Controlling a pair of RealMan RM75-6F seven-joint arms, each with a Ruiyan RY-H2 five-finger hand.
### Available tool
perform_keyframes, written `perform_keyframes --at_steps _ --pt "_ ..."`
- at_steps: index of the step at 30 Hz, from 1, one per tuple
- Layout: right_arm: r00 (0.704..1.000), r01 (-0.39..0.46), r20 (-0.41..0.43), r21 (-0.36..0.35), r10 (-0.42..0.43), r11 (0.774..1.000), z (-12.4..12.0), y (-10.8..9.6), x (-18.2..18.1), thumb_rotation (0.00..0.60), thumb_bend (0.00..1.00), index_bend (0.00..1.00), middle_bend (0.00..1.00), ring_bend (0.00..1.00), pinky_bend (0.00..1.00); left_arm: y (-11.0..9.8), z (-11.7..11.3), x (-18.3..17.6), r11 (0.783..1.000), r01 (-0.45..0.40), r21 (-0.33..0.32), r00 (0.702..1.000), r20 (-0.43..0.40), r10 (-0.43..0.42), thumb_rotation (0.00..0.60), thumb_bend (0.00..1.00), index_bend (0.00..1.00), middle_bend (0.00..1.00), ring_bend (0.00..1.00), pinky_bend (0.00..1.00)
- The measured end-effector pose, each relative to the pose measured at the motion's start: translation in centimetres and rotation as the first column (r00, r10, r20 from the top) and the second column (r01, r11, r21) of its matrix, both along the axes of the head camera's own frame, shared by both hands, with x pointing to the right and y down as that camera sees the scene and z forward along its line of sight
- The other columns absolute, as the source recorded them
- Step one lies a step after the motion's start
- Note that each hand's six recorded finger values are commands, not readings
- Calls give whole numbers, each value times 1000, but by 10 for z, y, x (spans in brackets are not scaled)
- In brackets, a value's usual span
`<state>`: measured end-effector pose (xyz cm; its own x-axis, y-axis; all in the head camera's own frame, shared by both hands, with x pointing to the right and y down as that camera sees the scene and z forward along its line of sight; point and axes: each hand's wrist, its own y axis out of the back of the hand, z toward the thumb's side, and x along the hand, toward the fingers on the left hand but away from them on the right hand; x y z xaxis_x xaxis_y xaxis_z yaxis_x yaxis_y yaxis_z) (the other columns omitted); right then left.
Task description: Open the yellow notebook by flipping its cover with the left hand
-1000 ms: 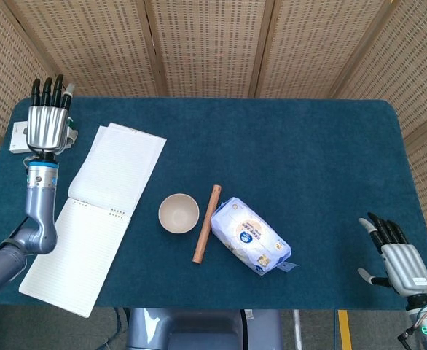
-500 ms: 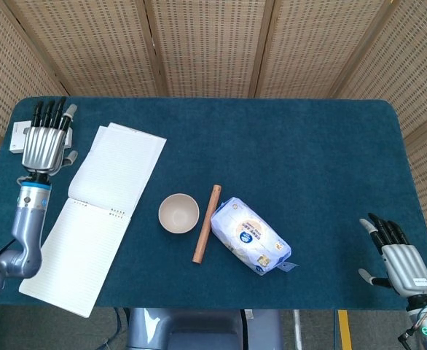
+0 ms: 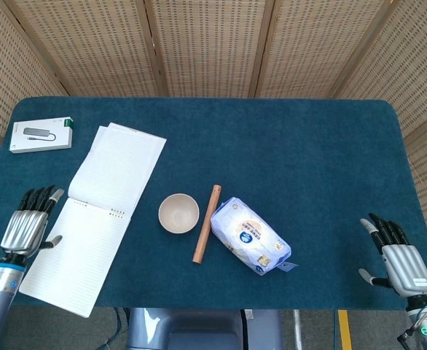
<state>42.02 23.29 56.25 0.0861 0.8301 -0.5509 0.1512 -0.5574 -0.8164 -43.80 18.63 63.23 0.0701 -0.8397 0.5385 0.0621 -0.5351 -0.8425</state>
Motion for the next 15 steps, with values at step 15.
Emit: perform_keyframes --at_steps 15 --pt "1000 7 -2 -1 -7 1000 0 0 -1 600 232 16 0 0 25 41 -8 -14 997 21 76 1000 0 -21 600 203 0 0 0 0"
